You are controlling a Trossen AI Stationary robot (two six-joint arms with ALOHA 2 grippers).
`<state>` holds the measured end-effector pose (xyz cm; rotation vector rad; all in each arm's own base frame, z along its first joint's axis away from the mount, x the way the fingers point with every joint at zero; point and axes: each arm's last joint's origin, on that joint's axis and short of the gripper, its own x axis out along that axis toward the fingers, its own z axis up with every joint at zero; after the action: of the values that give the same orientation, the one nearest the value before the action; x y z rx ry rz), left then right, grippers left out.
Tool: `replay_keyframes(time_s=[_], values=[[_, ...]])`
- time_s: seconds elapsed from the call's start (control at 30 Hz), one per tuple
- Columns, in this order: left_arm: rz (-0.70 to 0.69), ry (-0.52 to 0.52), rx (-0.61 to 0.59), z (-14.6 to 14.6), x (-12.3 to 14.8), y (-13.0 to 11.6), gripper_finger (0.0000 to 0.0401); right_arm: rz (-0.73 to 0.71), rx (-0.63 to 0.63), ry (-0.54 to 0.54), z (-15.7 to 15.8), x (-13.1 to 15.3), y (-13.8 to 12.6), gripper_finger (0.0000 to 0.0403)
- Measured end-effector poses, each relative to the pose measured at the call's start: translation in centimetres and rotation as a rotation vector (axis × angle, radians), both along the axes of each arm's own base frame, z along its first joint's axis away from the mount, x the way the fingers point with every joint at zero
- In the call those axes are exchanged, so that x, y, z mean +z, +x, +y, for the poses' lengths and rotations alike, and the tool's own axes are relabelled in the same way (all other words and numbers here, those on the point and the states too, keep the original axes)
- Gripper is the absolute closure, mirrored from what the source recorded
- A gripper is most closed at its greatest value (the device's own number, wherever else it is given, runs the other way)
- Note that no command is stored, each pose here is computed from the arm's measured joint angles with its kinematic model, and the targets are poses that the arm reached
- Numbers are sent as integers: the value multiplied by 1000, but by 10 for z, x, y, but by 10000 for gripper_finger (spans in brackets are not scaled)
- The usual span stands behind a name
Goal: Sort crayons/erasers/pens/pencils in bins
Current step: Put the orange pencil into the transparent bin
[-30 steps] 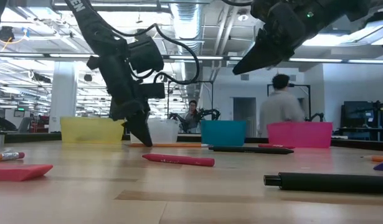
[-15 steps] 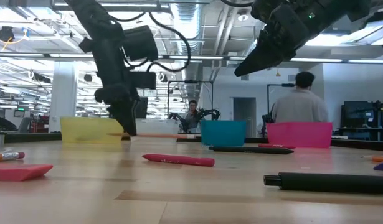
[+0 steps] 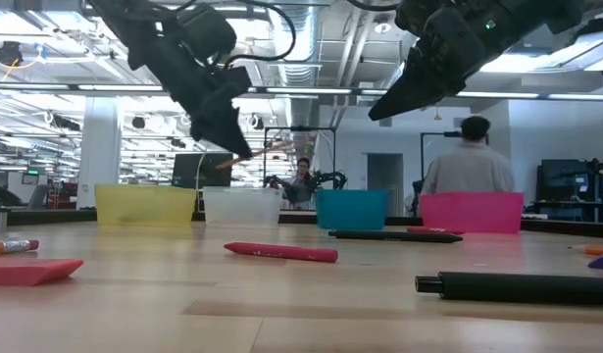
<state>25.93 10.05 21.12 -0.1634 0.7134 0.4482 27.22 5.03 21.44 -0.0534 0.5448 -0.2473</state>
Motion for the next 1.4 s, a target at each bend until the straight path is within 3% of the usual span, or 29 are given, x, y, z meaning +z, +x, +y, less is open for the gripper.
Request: replay_keyframes(time_s=[0.2, 0.47, 0.67, 1.4], values=[[-47, 14, 228, 43, -4, -13, 381, -6, 0, 1, 0, 1, 0, 398], [-109, -101, 295, 83, -31, -14, 381, -13, 0, 3, 0, 1, 1, 398], [-49, -167, 327, 86, -50, -14, 381, -11, 5, -6, 0, 1, 1, 400], [2, -225, 455, 85, -56, -20, 366, -8, 11, -17, 0, 1, 1, 400]])
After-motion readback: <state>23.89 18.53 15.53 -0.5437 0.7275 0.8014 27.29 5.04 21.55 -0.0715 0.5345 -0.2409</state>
